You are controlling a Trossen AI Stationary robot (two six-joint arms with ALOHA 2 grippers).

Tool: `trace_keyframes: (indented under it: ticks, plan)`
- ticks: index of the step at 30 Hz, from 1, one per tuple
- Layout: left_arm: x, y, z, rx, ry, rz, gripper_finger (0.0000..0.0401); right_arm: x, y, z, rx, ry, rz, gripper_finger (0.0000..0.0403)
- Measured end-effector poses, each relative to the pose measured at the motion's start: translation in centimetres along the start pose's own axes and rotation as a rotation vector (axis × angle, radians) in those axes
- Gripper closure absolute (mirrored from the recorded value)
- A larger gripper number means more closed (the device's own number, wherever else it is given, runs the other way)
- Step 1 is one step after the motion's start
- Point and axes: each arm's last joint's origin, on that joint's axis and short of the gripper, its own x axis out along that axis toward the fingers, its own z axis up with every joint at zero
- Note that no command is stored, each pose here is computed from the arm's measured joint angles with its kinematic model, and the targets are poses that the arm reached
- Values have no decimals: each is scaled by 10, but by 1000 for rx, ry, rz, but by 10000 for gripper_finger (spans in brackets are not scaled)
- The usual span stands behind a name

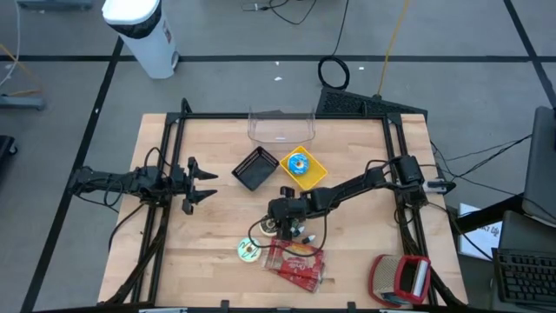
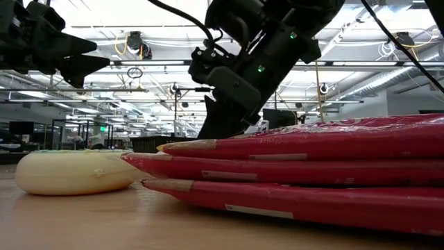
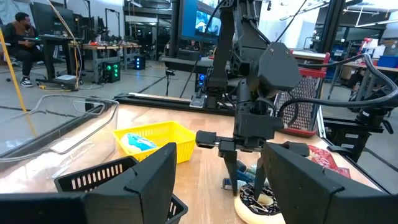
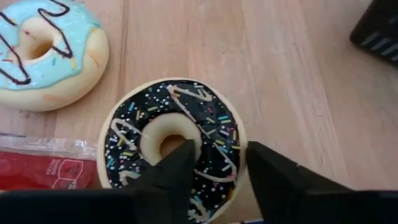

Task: Pick & Place Food Item
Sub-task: Put the black donut into the yellow bin

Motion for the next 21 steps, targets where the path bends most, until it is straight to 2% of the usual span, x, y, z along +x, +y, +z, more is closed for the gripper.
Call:
trace_keyframes:
  ticks: [4,9,12,17,21]
  plan:
    - [0,0,0,0,-1,0,160,-1,-2,1,-8,1,11,334]
    - [0,0,0,0,-1,0,160,-18,-5,13,-16,-25,118,390]
    - [0,0,0,0,0,0,160,-42,-6,27,-10,-88,156,394]
    - [0,0,0,0,0,0,160,-93,-13,49,-41,-199,148,386]
    - [0,0,0,0,-1,0,160,-134,-26,59,-43,-266,-6,392]
